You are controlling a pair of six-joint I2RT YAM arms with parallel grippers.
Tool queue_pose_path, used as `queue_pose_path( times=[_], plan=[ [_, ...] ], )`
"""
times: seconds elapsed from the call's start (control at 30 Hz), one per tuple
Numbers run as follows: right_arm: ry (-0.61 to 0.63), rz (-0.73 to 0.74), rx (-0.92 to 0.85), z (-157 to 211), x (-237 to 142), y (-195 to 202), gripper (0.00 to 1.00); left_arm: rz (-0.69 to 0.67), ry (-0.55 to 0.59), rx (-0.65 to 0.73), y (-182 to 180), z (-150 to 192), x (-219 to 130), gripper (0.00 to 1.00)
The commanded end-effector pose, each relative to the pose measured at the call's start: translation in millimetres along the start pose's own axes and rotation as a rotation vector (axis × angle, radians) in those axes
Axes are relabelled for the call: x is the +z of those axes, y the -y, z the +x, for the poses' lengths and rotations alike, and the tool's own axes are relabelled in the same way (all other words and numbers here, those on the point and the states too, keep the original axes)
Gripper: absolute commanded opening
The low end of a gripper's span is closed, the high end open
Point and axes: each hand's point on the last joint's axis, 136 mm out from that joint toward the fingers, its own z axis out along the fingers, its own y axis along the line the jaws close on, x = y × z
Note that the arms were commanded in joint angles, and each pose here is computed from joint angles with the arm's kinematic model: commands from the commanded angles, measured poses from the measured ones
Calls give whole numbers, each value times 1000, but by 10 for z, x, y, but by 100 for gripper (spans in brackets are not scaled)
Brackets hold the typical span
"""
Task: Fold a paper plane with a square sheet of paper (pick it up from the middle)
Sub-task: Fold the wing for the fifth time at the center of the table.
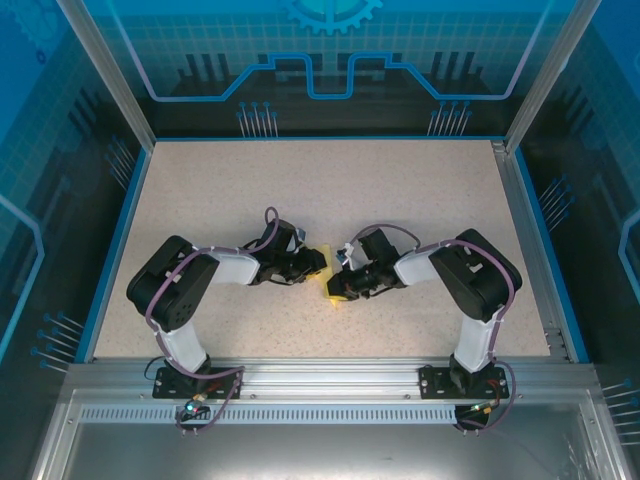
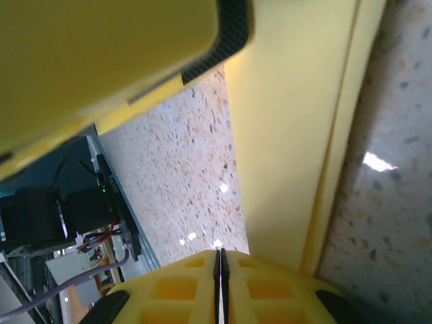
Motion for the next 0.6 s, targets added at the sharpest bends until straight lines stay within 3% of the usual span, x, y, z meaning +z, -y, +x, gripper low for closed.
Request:
queue_pose_path(
  times=[0.0, 0.57],
  plan=[
    [-49, -1, -3, 147, -5, 50, 12, -117, -58, -66, -351, 175, 63, 35],
    [-120, 184, 29, 548, -58, 405, 9, -162, -56, -92, -451, 192, 54, 34]
  ],
)
